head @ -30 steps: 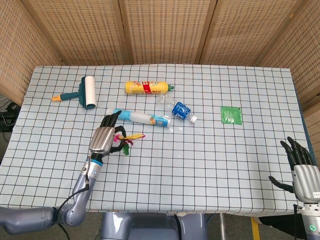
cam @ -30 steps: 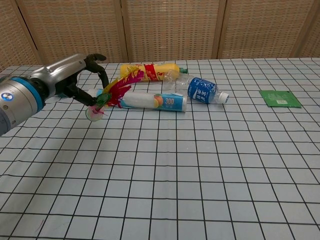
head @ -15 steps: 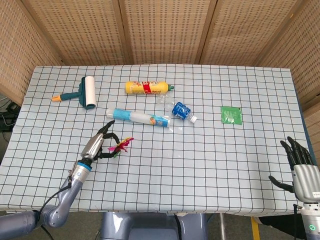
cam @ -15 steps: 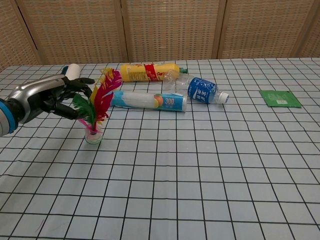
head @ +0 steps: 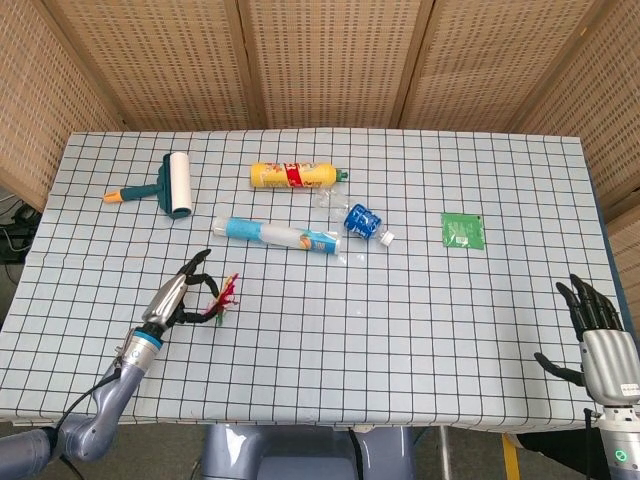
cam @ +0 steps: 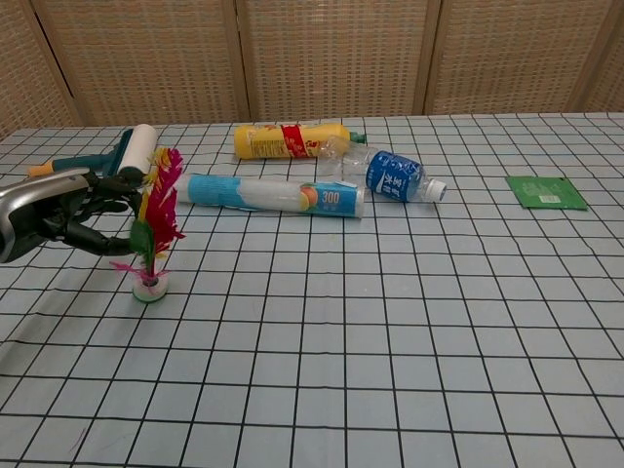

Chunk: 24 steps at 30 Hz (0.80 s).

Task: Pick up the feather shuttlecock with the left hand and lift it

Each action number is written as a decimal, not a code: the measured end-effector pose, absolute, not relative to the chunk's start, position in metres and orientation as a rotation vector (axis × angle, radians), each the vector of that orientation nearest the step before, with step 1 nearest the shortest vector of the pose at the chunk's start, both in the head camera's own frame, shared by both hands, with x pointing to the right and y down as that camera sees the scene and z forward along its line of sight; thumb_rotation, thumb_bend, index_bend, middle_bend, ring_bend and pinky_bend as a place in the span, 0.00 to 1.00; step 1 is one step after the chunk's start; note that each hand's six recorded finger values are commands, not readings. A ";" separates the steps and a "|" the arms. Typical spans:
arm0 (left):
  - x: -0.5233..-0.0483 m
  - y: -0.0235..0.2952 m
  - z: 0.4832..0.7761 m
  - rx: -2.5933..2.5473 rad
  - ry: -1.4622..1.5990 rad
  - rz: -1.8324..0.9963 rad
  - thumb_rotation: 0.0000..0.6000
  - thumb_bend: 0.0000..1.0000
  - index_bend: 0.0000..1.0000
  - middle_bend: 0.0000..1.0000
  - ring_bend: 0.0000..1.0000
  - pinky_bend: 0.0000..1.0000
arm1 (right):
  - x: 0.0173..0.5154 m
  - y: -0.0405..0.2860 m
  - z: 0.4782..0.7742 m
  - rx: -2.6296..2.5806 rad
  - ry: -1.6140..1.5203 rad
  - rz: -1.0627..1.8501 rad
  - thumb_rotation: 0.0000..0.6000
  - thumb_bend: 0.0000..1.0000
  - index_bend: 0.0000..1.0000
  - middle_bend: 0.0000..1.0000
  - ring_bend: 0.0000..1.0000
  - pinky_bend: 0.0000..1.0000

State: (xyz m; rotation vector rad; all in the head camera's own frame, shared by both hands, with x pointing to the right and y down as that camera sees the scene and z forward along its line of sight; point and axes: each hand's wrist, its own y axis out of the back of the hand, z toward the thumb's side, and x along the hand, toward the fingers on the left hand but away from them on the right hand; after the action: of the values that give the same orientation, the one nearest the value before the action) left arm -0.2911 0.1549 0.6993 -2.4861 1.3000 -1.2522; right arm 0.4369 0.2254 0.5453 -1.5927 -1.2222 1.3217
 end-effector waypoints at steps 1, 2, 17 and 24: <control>-0.293 0.155 0.700 -2.483 1.286 -1.262 1.00 0.01 0.33 0.00 0.00 0.00 | 0.437 0.225 0.545 -1.593 -1.223 1.321 1.00 0.08 0.03 0.00 0.00 0.15; -0.295 0.156 0.702 -2.481 1.268 -1.274 1.00 0.00 0.29 0.00 0.00 0.00 | 0.437 0.225 0.545 -1.593 -1.223 1.320 1.00 0.08 0.03 0.00 0.00 0.15; -0.311 0.140 0.665 -2.465 1.365 -1.145 1.00 0.00 0.20 0.00 0.00 0.00 | 0.436 0.225 0.543 -1.592 -1.227 1.311 1.00 0.08 0.03 0.00 0.00 0.15; -0.331 0.135 0.633 -2.284 1.319 -1.075 1.00 0.00 0.16 0.00 0.00 0.00 | 0.435 0.226 0.543 -1.587 -1.209 1.314 1.00 0.08 0.03 0.00 0.00 0.15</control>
State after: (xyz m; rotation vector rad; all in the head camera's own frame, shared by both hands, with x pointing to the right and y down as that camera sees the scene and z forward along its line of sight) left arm -0.3308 0.1350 0.6327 -2.2835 1.3194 -1.0746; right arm 0.4348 0.2262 0.5434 -1.5873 -1.2086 1.3140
